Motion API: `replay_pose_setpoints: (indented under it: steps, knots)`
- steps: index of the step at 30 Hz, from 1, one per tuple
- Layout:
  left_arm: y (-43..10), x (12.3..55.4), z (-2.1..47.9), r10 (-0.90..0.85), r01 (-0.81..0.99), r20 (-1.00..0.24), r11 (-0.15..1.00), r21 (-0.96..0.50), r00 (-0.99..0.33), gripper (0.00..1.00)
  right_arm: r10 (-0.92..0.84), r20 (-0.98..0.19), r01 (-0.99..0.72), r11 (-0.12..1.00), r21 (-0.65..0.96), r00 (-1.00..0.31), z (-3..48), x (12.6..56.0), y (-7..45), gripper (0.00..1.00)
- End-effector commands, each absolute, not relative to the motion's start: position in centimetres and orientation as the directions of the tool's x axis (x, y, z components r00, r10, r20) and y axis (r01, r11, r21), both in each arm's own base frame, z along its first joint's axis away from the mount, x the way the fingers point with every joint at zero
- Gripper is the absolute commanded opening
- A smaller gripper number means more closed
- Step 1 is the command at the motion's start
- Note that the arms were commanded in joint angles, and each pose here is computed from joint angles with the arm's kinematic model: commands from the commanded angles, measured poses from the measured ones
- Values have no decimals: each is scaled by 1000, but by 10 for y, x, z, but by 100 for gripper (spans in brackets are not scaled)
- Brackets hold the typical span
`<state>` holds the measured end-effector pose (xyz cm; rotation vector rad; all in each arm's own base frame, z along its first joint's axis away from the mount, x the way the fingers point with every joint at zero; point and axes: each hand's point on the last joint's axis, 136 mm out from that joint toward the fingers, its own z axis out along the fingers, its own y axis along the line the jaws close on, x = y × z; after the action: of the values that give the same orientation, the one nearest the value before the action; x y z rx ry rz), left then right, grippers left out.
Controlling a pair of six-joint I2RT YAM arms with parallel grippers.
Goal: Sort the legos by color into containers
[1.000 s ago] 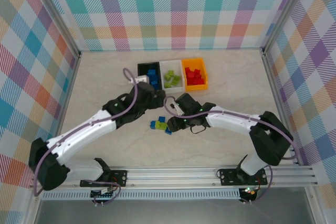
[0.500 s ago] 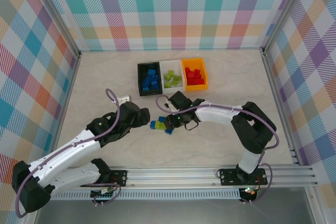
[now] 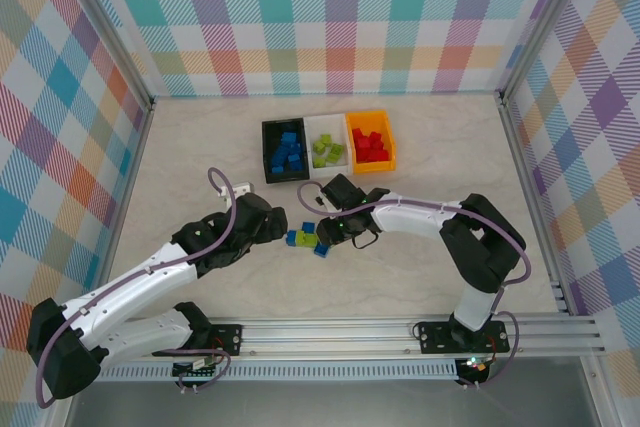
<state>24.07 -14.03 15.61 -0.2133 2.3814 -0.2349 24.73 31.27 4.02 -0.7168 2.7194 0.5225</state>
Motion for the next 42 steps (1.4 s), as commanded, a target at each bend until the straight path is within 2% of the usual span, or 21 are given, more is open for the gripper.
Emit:
replay_pose_setpoints:
  steps: [1, 3, 6, 13, 17, 20, 23, 29, 36, 42]
  knots:
    - [-134, 238, 153, -222, -107, -654, 971, -212, -723, 100, -408, -340, -503, 822, 266, -847, 40, 246, 312, 42]
    - [-133, 238, 153, -223, -109, -654, 971, -211, -723, 100, -412, -340, -506, 822, 262, -845, 41, 246, 313, 48]
    - [-134, 239, 153, -220, -106, -657, 972, -209, -721, 100, -431, -333, -517, 823, 237, -839, 37, 243, 311, 49]
    - [-134, 239, 151, -219, -107, -652, 973, -207, -726, 100, -424, -326, -506, 832, 227, -845, 32, 243, 308, 35]
    - [-136, 239, 154, -219, -100, -653, 971, -215, -725, 100, -406, -378, -508, 832, 224, -832, 47, 250, 310, 27]
    - [-135, 238, 155, -218, -98, -657, 972, -214, -721, 100, -375, -433, -500, 837, 222, -820, 69, 262, 309, 25]
    - [-135, 237, 154, -217, -94, -656, 971, -218, -723, 100, -312, -506, -476, 848, 233, -804, 103, 286, 304, 24]
    - [-136, 234, 146, -217, -86, -639, 969, -230, -738, 100, -179, -619, -403, 882, 244, -765, 159, 363, 295, 25]
    - [-143, 226, 132, -199, -66, -594, 969, -239, -779, 100, -98, -650, -328, 913, 243, -754, 161, 452, 311, 27]
    - [-147, 220, 123, -189, -53, -560, 967, -250, -807, 100, -37, -640, -267, 927, 265, -767, 141, 498, 320, 29]
